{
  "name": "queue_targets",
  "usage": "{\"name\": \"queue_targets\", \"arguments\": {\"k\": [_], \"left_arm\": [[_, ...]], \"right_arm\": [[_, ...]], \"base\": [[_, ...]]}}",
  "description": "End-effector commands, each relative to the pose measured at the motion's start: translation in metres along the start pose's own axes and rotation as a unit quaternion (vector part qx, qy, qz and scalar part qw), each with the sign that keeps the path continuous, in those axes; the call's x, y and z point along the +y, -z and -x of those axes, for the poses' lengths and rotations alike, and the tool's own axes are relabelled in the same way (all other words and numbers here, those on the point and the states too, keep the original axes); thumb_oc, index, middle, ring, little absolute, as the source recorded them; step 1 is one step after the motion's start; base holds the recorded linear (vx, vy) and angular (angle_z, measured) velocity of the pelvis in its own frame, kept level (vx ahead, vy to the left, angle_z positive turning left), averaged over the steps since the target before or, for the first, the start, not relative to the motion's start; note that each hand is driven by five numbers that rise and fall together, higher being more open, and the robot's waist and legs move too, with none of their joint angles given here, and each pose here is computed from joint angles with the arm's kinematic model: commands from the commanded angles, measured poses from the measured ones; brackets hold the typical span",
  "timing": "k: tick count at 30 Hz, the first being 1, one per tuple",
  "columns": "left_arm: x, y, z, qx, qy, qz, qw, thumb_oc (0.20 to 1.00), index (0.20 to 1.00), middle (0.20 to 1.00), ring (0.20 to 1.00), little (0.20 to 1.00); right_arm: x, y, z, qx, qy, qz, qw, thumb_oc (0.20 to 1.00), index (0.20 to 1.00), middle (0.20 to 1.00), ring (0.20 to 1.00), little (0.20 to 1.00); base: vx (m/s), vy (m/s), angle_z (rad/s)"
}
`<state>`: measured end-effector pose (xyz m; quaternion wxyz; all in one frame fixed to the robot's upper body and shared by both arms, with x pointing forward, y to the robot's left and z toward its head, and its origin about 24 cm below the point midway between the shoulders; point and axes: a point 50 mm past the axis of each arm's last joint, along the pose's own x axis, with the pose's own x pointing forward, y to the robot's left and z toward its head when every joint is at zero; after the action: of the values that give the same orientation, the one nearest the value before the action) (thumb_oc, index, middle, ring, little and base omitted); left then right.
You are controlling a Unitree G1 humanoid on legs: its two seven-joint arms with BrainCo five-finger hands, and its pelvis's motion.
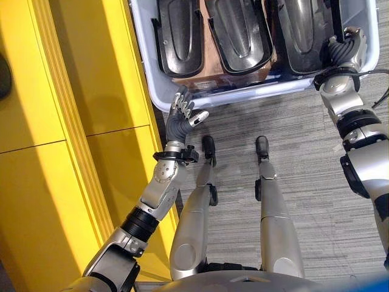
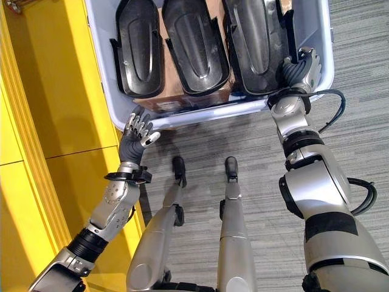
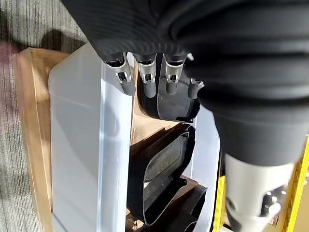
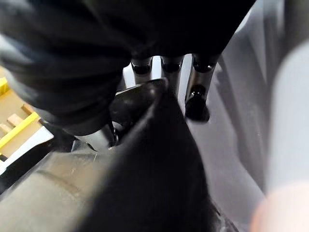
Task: Move parts from the plastic box to the shelf.
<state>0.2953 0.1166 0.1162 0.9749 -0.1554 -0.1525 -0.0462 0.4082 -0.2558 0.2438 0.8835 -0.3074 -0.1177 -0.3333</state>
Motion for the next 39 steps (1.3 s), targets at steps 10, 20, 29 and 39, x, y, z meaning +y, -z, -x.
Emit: {"name": "queue_targets", "arguments": {"k": [10, 20, 29, 39], "left_arm": [[-0.008, -0.013, -0.006, -0.035, 0.033, 0.002, 0.999, 1.000, 1.000, 1.000, 1.000, 1.000], [0.017, -0.006, 0.005, -0.013, -0.001, -0.017, 1.000, 1.000, 1.000, 1.000, 1.000, 1.000], [0.041, 0.001, 0.026, 0.018, -0.029, -0.026, 0.999, 1.000, 1.000, 1.000, 1.000, 1.000], [0.065, 0.010, 0.056, 0.062, -0.059, -0.037, 0.996, 1.000, 1.000, 1.000, 1.000, 1.000]], "right_arm": [[-0.001, 0.031, 0.010, 0.033, 0.019, 0.001, 0.999, 0.200, 0.200, 0.200, 0.200, 0.200], [-0.004, -0.015, 0.028, -0.111, 0.038, -0.091, 0.989, 0.200, 0.200, 0.200, 0.200, 0.200], [-0.007, -0.029, 0.067, -0.172, 0.020, -0.213, 0.962, 0.200, 0.200, 0.200, 0.200, 0.200], [0.021, -0.015, 0.147, -0.131, -0.130, -0.402, 0.897, 0.200, 0.200, 0.200, 0.200, 0.200]], "base": [[-0.01, 0.002, 0.07], [0.00, 0.000, 0.06], [0.00, 0.016, 0.08], [0.01, -0.003, 0.10]]}}
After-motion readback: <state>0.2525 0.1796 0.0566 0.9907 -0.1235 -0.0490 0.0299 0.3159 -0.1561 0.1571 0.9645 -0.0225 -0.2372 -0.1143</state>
